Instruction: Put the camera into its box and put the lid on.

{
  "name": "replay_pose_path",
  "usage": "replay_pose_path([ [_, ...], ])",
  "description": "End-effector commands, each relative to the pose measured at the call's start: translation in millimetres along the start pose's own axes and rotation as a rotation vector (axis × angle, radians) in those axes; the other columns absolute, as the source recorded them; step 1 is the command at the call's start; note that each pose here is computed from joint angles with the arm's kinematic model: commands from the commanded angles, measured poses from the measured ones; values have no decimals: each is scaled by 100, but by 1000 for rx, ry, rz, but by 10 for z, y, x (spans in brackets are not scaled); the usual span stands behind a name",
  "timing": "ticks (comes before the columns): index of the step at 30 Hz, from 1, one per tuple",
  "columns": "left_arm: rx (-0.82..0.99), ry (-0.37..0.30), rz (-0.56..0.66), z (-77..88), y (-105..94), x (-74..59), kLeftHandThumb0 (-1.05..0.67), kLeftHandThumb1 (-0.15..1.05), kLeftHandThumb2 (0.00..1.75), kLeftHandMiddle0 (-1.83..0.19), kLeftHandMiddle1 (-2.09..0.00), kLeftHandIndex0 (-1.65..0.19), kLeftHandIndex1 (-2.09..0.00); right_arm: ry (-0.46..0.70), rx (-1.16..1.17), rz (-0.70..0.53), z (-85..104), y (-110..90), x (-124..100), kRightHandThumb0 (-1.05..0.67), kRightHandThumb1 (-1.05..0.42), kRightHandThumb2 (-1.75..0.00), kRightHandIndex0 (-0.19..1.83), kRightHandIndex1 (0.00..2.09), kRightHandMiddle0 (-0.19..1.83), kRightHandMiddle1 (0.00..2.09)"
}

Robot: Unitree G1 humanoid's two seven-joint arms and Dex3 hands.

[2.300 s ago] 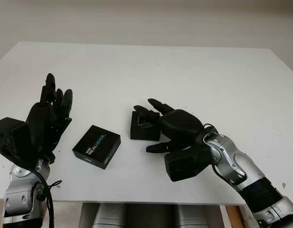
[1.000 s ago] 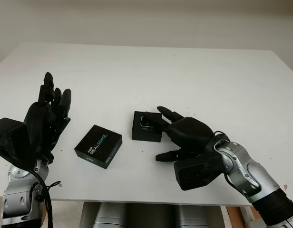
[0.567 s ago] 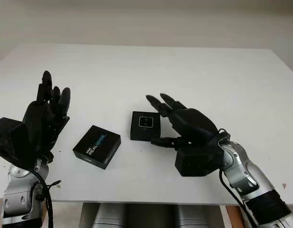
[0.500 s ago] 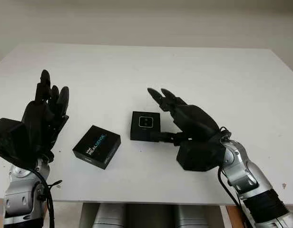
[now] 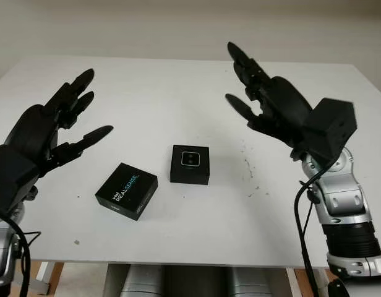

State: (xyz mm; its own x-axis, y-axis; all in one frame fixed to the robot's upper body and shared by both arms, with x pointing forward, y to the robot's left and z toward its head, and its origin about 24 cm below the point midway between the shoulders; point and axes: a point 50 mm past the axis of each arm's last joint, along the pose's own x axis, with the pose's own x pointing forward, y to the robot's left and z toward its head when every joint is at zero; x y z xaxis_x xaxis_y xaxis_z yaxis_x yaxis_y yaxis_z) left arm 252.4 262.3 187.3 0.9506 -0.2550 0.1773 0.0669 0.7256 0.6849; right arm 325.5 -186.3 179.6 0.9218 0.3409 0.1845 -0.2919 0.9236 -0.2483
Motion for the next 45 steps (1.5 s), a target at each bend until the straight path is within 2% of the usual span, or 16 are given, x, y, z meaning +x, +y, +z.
replay_pose_path([
  [1,109,-33,-85,68,83,61,-78,94,4,-19,-4,-14,-9,-3,82,-14,31,-52,2,-72,-105,-49,-15,1,-13,1],
  [3,171,-56,-164,80,92,99,-75,90,4,-16,-4,-13,-8,15,118,-10,8,-77,-9,-72,-105,-58,-18,1,-17,1],
  [10,474,-60,-437,122,12,245,-78,84,4,-3,-3,-1,-3,31,130,-42,20,-155,-22,-73,-105,-67,-19,1,-19,1],
  [14,708,-114,-543,163,-85,275,-81,85,5,-3,-4,2,-3,32,124,-59,25,-178,-22,-74,-105,-69,-18,3,-18,3],
  [16,753,-146,-580,160,-154,286,-81,84,5,-3,-5,3,-3,35,132,-66,20,-181,-23,-74,-105,-69,-18,3,-18,3],
  [23,869,-204,-622,105,-299,339,-82,84,5,-6,-6,3,-4,30,137,-75,15,-182,-27,-72,-105,-70,-18,3,-18,3],
  [28,898,-206,-653,34,-338,333,-79,81,4,-7,-6,3,-5,39,171,-103,20,-207,-38,-76,-105,-69,-19,3,-18,3],
  [37,836,-227,-657,-76,-449,291,-75,78,5,-8,-7,2,-5,45,190,-112,18,-218,-47,-74,-105,-70,-19,2,-19,2],
  [45,755,-210,-647,-152,-534,233,-61,80,6,-21,-14,-15,-15,46,194,-116,27,-227,-57,-72,-105,-69,-18,3,-18,4],
])
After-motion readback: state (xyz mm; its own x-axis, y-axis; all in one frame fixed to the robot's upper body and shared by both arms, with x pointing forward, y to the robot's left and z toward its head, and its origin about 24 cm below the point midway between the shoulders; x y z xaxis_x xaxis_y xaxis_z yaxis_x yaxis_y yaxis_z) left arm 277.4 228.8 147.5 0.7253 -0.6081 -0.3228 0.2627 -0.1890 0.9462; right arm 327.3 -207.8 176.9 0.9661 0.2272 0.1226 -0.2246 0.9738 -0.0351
